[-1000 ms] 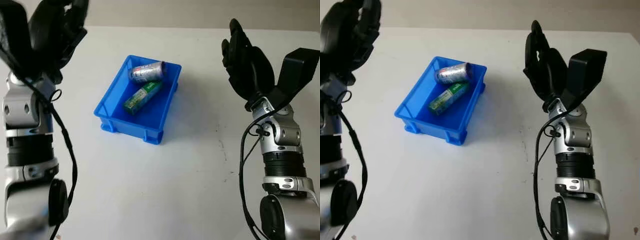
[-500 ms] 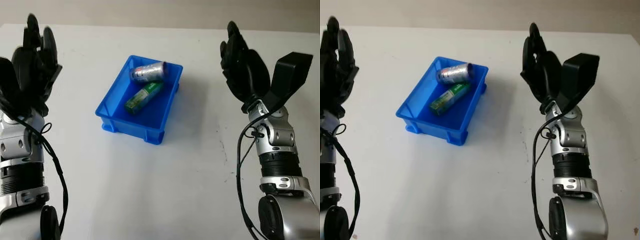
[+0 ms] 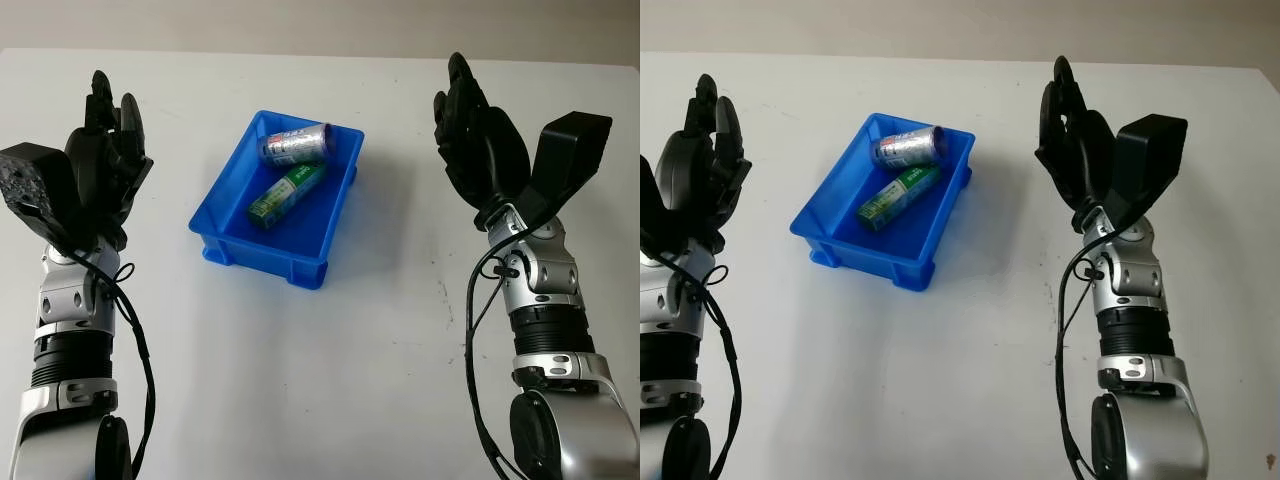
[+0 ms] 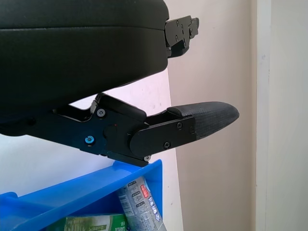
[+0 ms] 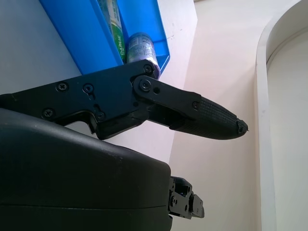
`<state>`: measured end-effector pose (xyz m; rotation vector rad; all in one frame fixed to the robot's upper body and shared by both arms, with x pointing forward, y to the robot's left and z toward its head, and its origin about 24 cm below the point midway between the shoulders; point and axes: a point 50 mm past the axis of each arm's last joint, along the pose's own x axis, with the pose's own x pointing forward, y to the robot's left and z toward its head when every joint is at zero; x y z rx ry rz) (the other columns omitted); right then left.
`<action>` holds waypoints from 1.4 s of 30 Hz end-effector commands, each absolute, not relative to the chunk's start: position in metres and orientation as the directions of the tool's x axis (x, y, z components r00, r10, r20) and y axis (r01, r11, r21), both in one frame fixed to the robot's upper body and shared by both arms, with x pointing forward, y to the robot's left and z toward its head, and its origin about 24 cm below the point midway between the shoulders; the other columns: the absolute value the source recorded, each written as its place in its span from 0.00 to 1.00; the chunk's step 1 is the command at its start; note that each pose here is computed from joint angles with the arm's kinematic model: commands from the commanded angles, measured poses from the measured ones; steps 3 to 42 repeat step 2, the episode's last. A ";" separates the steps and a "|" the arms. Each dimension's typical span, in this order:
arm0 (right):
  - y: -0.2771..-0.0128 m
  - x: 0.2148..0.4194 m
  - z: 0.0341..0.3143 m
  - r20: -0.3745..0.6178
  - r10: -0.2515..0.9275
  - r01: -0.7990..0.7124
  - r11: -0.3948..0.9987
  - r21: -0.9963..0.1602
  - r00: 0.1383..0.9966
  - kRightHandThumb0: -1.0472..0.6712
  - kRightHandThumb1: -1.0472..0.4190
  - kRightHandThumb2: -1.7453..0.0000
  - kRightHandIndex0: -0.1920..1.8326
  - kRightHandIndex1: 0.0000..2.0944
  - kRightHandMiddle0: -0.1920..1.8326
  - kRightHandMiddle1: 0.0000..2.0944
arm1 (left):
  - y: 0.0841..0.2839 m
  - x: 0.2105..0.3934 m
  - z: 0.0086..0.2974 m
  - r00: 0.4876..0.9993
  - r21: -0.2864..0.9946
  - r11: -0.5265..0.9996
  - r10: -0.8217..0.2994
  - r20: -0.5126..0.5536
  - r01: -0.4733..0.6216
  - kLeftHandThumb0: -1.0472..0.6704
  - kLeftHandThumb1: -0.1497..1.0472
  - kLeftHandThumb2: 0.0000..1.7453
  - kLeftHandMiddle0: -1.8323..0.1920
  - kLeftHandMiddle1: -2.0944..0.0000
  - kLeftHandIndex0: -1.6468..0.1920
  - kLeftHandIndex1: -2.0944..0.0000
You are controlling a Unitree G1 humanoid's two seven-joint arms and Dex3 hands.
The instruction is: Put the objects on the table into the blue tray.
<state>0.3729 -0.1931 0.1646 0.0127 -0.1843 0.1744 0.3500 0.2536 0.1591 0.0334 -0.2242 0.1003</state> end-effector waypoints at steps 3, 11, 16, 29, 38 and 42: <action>-0.195 0.372 0.166 0.198 0.173 -0.176 0.984 0.000 0.965 0.17 0.00 0.56 0.00 0.00 0.00 0.00 | 0.251 0.350 0.160 0.968 0.025 0.995 0.091 0.233 -0.099 0.14 1.00 0.37 1.00 1.00 1.00 1.00; -0.195 0.372 0.166 0.198 0.173 -0.176 0.984 0.000 0.965 0.17 0.00 0.56 0.00 0.00 0.00 0.00 | 0.251 0.350 0.160 0.968 0.025 0.995 0.091 0.233 -0.099 0.14 1.00 0.37 1.00 1.00 1.00 1.00; -0.195 0.372 0.166 0.198 0.173 -0.176 0.984 0.000 0.965 0.17 0.00 0.56 0.00 0.00 0.00 0.00 | 0.251 0.350 0.160 0.968 0.025 0.995 0.091 0.233 -0.099 0.14 1.00 0.37 1.00 1.00 1.00 1.00; -0.195 0.372 0.166 0.198 0.173 -0.176 0.984 0.000 0.965 0.17 0.00 0.56 0.00 0.00 0.00 0.00 | 0.251 0.350 0.160 0.968 0.025 0.995 0.091 0.233 -0.099 0.14 1.00 0.37 1.00 1.00 1.00 1.00; -0.195 0.372 0.166 0.198 0.173 -0.176 0.984 0.000 0.965 0.17 0.00 0.56 0.00 0.00 0.00 0.00 | 0.251 0.350 0.160 0.968 0.025 0.995 0.091 0.233 -0.099 0.14 1.00 0.37 1.00 1.00 1.00 1.00; -0.195 0.372 0.166 0.198 0.173 -0.176 0.984 0.000 0.965 0.17 0.00 0.56 0.00 0.00 0.00 0.00 | 0.251 0.350 0.160 0.968 0.025 0.995 0.091 0.233 -0.099 0.14 1.00 0.37 1.00 1.00 1.00 1.00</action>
